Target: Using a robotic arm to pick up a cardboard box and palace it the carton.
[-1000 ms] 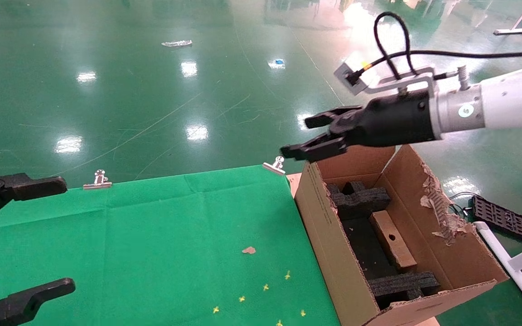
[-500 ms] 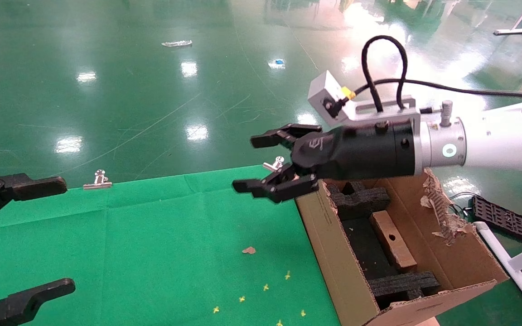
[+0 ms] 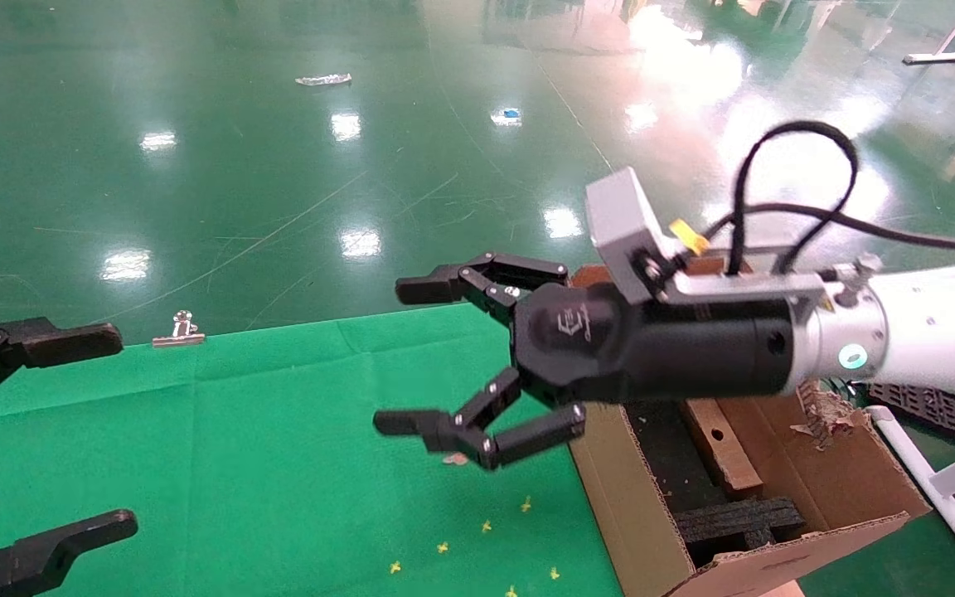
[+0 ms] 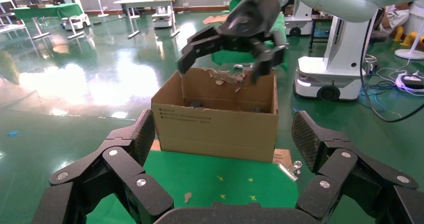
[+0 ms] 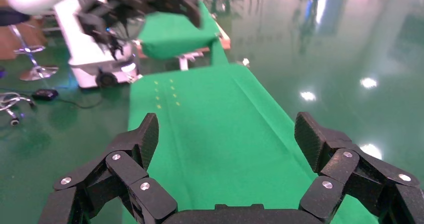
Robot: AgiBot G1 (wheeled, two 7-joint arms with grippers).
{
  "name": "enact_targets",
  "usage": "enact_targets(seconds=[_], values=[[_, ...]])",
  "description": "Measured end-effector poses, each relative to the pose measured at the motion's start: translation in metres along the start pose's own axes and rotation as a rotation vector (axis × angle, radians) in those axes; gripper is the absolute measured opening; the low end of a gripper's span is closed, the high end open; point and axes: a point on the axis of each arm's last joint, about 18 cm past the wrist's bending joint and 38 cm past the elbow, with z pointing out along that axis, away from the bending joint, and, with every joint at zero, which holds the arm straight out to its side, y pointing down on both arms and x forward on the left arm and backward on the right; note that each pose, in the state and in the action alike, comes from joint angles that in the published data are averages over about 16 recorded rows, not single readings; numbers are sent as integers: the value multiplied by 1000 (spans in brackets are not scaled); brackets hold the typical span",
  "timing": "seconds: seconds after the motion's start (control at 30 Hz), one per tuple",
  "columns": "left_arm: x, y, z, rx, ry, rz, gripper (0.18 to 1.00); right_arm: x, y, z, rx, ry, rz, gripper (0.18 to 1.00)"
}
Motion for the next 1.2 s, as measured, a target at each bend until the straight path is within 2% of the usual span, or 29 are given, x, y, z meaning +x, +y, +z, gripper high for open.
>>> enact_targets(seconds=[0.23, 0.43, 1.2], values=[[0, 0, 0, 0, 0, 0, 1000, -24, -3, -2, 76, -44, -55, 1000], [0, 0, 0, 0, 0, 0, 1000, -34, -4, -4, 107, -60, -77, 1000], [0, 0, 0, 0, -1, 0, 1000, -30, -4, -3, 95, -54, -73, 1000]])
